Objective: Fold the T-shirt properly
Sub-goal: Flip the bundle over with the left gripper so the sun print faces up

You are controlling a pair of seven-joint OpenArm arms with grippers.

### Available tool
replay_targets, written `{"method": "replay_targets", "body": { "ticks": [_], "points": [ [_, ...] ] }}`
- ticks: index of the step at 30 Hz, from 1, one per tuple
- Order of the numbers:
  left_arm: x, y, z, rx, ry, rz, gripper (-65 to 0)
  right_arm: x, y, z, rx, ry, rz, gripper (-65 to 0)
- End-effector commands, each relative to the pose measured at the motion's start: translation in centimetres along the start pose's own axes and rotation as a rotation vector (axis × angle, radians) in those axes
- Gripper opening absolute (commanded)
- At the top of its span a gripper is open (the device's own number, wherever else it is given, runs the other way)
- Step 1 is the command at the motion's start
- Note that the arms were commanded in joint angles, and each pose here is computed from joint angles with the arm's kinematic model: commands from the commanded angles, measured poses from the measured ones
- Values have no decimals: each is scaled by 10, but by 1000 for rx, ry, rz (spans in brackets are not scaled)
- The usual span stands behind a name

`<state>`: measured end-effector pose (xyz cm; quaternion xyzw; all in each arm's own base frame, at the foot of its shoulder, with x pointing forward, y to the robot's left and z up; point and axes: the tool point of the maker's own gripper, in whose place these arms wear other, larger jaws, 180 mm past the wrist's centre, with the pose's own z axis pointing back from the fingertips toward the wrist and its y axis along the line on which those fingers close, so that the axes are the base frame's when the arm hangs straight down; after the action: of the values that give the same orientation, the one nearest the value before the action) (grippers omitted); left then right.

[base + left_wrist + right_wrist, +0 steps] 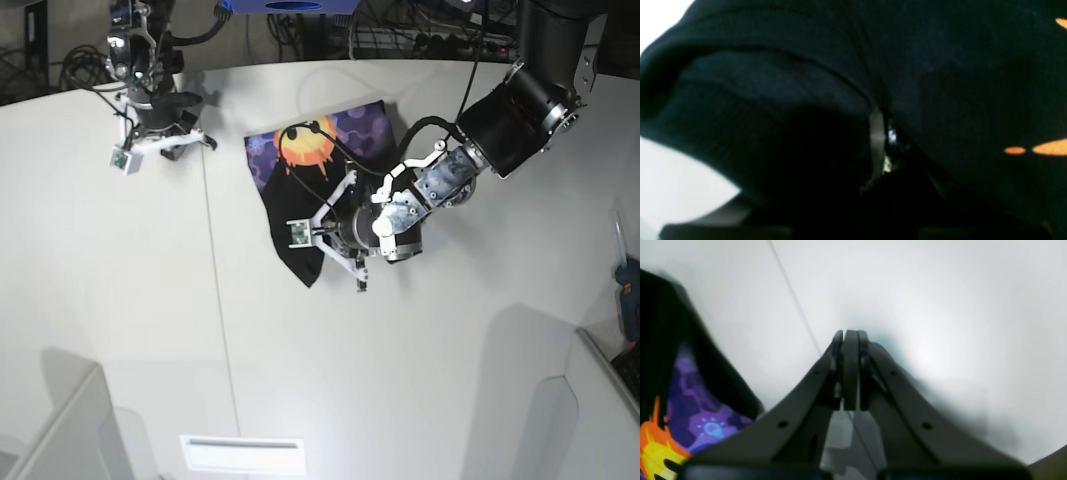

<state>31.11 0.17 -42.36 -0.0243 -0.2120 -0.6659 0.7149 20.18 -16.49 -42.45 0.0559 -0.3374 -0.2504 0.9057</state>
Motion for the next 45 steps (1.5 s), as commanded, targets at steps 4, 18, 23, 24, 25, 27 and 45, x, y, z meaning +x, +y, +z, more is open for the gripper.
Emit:
{"method": "replay_targets", "body": {
  "ticks": [4,18,23,24,25,27,45],
  "points": [
    [2,2,-11,-32,24,-20,-650,-4,-12,-4,-34,0,-15,-650],
    [33,-21,-29,-144,-82,-107,-650,-8,-13,-6,-39,12,-14,-650],
    [42,-21,-29,-145,-119,-105,-650,-13,-11,-6,-33,22,-14,-650],
    [43,-21,-29,-145,-121,-105,-650,-15,-8,-6,-30,25,-24,-650],
    [44,-21,-29,-146,-124,-105,-650,-16,-7,-6,-29,27,-31,-650],
    [49,-22,-29,-147,-133,-108,-650,-16,-7,-6,-30,27,-31,-650],
    [37,-8,-31,-75,-60,-193,-650,-15,-9,-6,-36,23,-33,-650]
  ]
}}
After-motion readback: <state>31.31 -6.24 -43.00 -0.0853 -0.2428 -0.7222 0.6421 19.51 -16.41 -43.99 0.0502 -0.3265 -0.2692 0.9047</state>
